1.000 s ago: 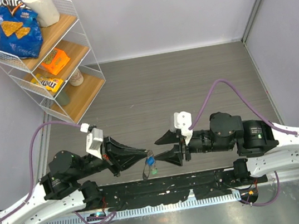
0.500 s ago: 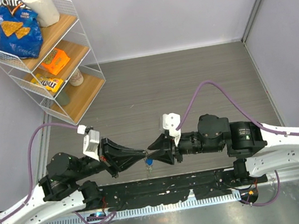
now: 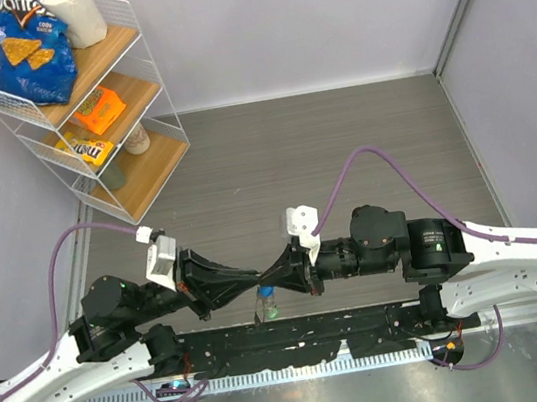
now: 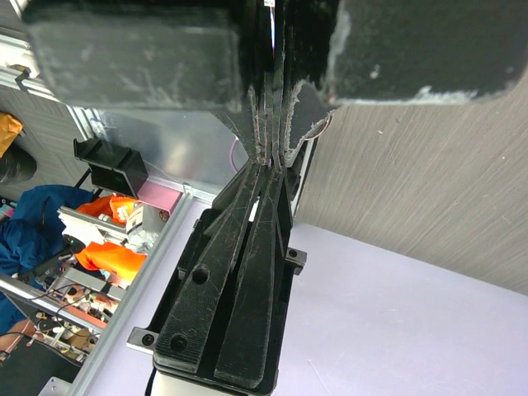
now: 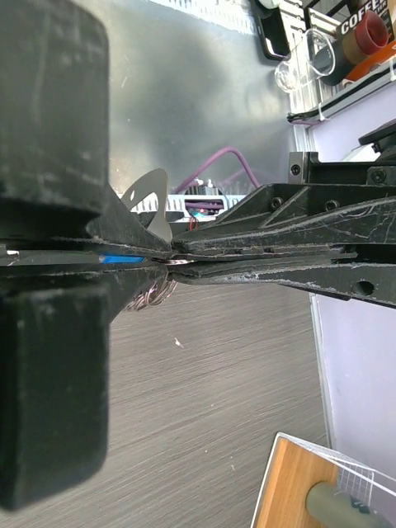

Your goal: Put the keys on the keyring

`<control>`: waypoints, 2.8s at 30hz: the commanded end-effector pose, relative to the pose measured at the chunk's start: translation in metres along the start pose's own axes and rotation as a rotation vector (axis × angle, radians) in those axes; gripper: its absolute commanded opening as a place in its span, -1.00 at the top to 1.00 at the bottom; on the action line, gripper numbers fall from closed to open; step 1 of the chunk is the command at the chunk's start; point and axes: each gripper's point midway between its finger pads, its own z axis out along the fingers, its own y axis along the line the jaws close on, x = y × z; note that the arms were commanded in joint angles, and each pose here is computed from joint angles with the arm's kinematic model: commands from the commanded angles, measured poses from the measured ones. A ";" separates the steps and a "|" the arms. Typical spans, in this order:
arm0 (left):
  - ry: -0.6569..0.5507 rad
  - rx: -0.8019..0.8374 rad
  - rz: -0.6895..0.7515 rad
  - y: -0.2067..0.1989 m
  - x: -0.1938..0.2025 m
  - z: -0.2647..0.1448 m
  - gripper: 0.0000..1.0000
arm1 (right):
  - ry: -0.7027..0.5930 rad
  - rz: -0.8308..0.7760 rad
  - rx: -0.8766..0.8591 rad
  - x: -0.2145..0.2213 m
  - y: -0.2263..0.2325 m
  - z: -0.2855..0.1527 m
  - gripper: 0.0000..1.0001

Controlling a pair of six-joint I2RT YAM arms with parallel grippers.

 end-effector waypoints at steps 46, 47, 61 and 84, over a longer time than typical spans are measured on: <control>-0.181 -0.423 -0.011 0.078 -0.002 -0.039 -0.45 | 0.218 0.258 0.654 0.125 -0.179 -0.015 0.89; -0.186 -0.423 -0.012 0.077 -0.004 -0.039 -0.44 | 0.220 0.281 0.660 0.130 -0.185 -0.014 0.90; -0.199 -0.435 -0.021 0.081 0.003 -0.046 -0.45 | 0.261 0.469 0.765 0.182 -0.263 0.010 0.89; -0.202 -0.471 -0.038 0.090 0.014 -0.052 -0.45 | 0.387 0.432 0.751 0.238 -0.322 0.080 0.78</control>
